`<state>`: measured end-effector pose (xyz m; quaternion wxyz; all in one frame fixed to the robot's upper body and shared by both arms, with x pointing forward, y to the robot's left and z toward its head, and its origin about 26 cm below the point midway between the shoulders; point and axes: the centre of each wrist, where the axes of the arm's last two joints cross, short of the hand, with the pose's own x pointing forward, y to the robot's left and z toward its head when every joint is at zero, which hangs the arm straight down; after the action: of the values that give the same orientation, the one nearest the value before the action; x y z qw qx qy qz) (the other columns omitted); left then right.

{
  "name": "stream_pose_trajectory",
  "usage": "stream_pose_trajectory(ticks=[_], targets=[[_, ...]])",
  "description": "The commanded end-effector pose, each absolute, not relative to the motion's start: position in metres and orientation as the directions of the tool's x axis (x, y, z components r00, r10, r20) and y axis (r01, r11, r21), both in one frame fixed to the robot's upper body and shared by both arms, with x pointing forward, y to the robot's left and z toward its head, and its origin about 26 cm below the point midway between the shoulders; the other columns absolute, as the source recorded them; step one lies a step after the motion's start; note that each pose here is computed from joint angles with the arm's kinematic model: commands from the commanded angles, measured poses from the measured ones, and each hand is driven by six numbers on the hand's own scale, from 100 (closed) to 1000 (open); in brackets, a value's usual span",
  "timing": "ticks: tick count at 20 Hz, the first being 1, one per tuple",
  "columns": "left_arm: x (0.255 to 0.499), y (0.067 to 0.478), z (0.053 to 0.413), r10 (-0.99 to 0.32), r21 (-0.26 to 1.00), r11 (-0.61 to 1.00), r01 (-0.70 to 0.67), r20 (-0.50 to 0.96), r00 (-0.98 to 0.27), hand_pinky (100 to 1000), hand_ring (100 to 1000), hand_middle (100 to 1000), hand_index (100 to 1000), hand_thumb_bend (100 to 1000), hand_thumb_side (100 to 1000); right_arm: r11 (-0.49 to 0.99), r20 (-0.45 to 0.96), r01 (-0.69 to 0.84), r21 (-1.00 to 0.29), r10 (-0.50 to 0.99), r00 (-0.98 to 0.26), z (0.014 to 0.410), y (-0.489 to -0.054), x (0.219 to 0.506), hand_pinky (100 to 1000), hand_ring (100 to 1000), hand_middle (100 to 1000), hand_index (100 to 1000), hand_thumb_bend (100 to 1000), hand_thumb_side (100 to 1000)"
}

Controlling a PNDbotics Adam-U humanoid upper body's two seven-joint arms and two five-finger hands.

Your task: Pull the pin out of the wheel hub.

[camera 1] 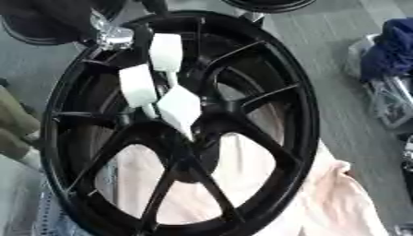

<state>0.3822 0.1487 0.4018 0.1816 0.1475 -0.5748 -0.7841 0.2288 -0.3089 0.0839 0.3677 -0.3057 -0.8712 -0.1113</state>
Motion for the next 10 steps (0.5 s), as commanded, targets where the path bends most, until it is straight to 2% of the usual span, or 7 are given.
stream_pose_trajectory(ticks=[1,3,8,10], targets=[[0.3795,0.1518,0.417,-0.472,0.964,-0.246,0.098,-0.031,-0.881,907,869,794,866,166,705,0.799,0.699,0.6,-0.027,0.445,-0.56,0.0894,-0.3095,0.2292,504,786,730,777,100,584],[0.3813,0.1505,0.4163,-0.479,0.964,-0.241,0.109,-0.02,-0.877,913,876,797,867,208,719,0.803,0.699,0.596,-0.026,0.441,-0.563,0.0898,-0.3089,0.2297,505,785,730,777,100,588],[0.3853,0.1477,0.4119,-0.504,0.96,-0.253,0.119,-0.026,-0.863,913,881,798,867,308,679,0.81,0.702,0.586,-0.024,0.431,-0.567,0.0901,-0.3069,0.2306,505,786,729,777,100,601],[0.3866,0.1471,0.4095,-0.511,0.958,-0.26,0.122,-0.03,-0.859,933,893,797,871,379,662,0.812,0.704,0.583,-0.022,0.427,-0.567,0.0901,-0.306,0.2309,505,786,729,778,100,607]])
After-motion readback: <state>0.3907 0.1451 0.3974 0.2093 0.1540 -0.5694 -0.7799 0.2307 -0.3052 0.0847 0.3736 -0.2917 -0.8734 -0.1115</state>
